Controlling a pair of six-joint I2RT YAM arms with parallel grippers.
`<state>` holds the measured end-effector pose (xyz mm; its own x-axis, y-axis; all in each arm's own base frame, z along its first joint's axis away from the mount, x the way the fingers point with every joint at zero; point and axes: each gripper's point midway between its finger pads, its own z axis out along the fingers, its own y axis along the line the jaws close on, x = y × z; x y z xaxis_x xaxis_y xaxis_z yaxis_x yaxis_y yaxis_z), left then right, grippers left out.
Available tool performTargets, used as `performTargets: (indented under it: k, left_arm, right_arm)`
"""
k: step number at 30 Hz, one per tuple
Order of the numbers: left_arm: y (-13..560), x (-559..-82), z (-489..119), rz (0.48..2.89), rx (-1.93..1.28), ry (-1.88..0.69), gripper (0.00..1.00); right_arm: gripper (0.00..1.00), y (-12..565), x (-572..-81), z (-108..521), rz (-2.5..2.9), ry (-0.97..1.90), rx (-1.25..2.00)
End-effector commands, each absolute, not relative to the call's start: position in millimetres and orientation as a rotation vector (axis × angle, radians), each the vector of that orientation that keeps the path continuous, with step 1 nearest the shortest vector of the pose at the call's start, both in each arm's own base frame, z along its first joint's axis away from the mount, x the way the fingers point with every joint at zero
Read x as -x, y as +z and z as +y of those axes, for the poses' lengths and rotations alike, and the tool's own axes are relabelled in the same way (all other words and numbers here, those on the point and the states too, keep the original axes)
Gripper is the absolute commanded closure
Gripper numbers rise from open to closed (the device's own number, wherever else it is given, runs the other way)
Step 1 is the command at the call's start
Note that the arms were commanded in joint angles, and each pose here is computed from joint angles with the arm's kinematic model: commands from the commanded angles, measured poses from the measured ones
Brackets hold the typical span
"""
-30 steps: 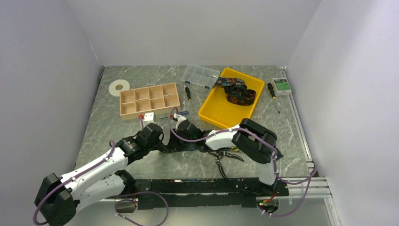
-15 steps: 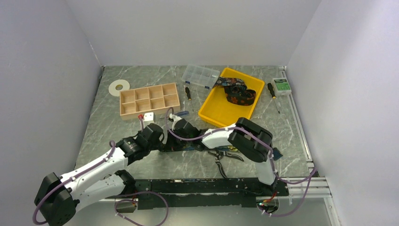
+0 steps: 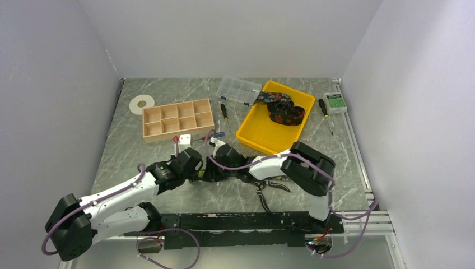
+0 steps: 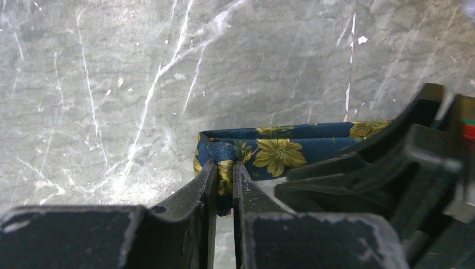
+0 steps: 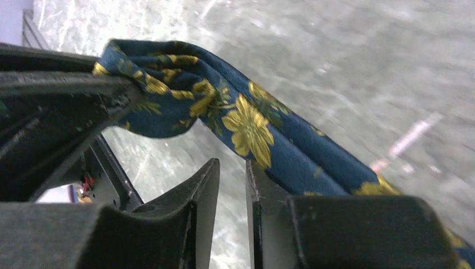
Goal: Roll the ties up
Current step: Roll the tie at the center of the board.
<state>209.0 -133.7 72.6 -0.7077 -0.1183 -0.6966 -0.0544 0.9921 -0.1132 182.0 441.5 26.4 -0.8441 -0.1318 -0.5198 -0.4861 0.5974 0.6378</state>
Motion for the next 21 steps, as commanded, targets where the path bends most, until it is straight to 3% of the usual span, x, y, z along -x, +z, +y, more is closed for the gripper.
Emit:
performTargets:
  k: [1,21]
  left_arm:
    - [91,-222,-137,2.295,0.11,-0.07,0.97]
    - [63,-223,-207,2.331,-0.097,-0.033,0.97]
  right_arm:
    - [0.68,45,-200,415,2.338,1.042,0.432]
    - [0.62,80,-202,307,2.194,0.812,0.298]
